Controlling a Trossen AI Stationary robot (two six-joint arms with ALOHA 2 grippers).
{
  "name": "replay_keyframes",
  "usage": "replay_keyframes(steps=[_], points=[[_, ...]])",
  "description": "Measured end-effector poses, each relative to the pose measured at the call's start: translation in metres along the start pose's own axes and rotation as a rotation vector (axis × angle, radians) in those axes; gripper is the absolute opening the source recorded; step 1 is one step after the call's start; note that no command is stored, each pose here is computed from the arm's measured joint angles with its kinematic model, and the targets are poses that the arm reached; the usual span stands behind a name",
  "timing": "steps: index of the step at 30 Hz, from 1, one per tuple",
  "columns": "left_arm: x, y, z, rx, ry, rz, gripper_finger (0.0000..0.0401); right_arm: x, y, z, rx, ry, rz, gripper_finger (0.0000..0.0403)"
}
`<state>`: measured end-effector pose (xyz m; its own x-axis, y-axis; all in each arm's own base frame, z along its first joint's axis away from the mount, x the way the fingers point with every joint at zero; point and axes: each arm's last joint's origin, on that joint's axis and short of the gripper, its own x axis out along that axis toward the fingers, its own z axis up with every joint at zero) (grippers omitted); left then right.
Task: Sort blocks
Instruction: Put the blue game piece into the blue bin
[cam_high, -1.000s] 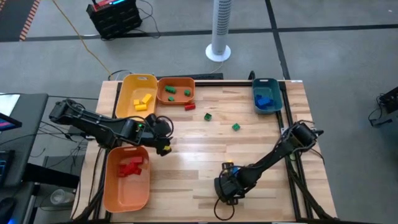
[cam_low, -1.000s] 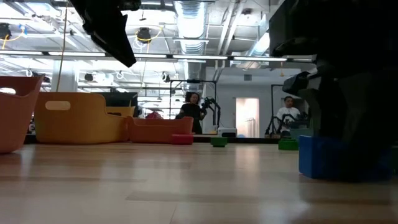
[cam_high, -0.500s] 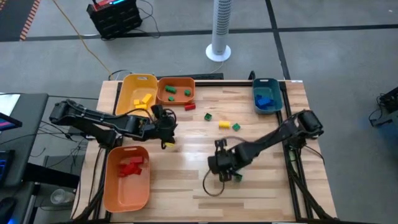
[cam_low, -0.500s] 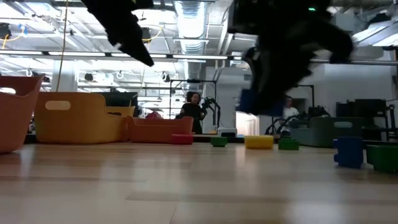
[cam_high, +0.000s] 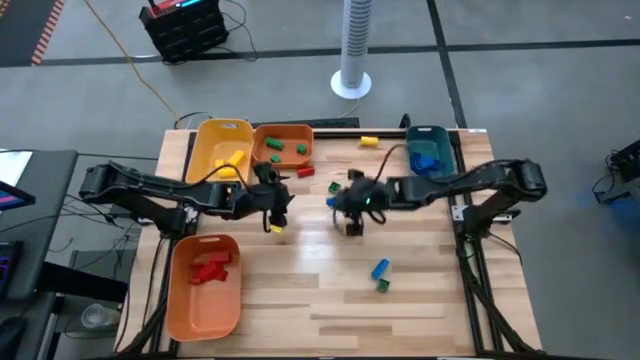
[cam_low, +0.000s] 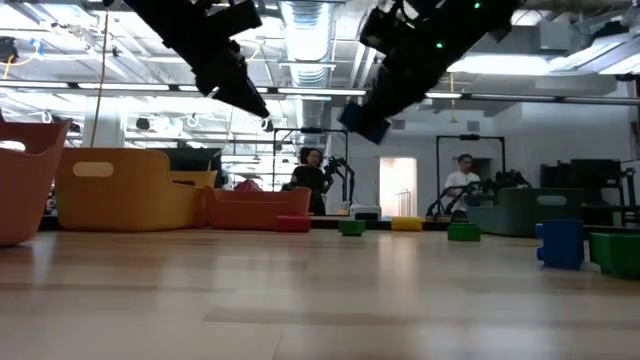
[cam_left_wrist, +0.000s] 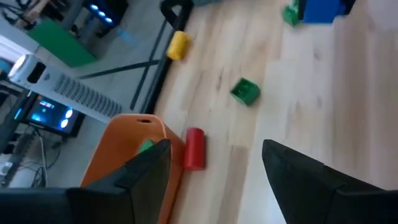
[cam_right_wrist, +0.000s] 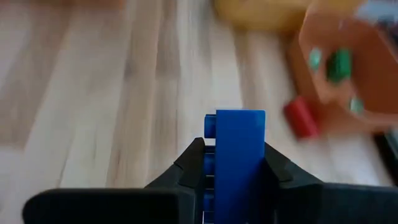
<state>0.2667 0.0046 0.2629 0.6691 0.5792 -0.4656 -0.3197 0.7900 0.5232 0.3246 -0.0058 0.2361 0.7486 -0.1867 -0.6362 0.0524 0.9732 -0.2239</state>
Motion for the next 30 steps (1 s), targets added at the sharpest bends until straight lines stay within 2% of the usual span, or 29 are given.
replay_keyframes(steps=[5, 8, 11, 15, 19, 21, 26, 30], points=[[0.005, 0.010, 0.006, -0.053, -0.055, 0.036, 0.0246, 0.013, -0.043, 0.004, 0.064, -0.181, 0.050, 0.0094], [0.008, 0.015, 0.006, -0.101, -0.062, 0.052, 0.0246, 0.021, -0.059, 0.002, 0.095, -0.184, 0.059, 0.0094], [0.009, 0.016, 0.006, -0.135, -0.055, 0.054, 0.0246, 0.017, -0.067, -0.007, 0.124, -0.105, 0.031, 0.0094], [0.005, 0.009, 0.005, -0.158, -0.054, 0.015, 0.0246, 0.000, -0.083, -0.039, 0.225, 0.103, -0.125, 0.0094], [0.004, 0.008, 0.008, -0.172, -0.076, 0.011, 0.0246, -0.035, -0.113, -0.062, 0.424, 0.220, -0.429, 0.0094], [0.005, 0.009, 0.009, -0.191, -0.087, 0.014, 0.0246, -0.050, -0.127, -0.078, 0.528, 0.322, -0.560, 0.0094], [0.015, 0.005, 0.008, -0.226, -0.084, -0.014, 0.0246, -0.073, -0.161, -0.117, 0.729, 0.517, -0.706, 0.0094], [0.026, -0.003, 0.006, -0.216, -0.065, -0.026, 0.0246, -0.077, -0.180, -0.141, 0.802, 0.630, -0.724, 0.0094]])
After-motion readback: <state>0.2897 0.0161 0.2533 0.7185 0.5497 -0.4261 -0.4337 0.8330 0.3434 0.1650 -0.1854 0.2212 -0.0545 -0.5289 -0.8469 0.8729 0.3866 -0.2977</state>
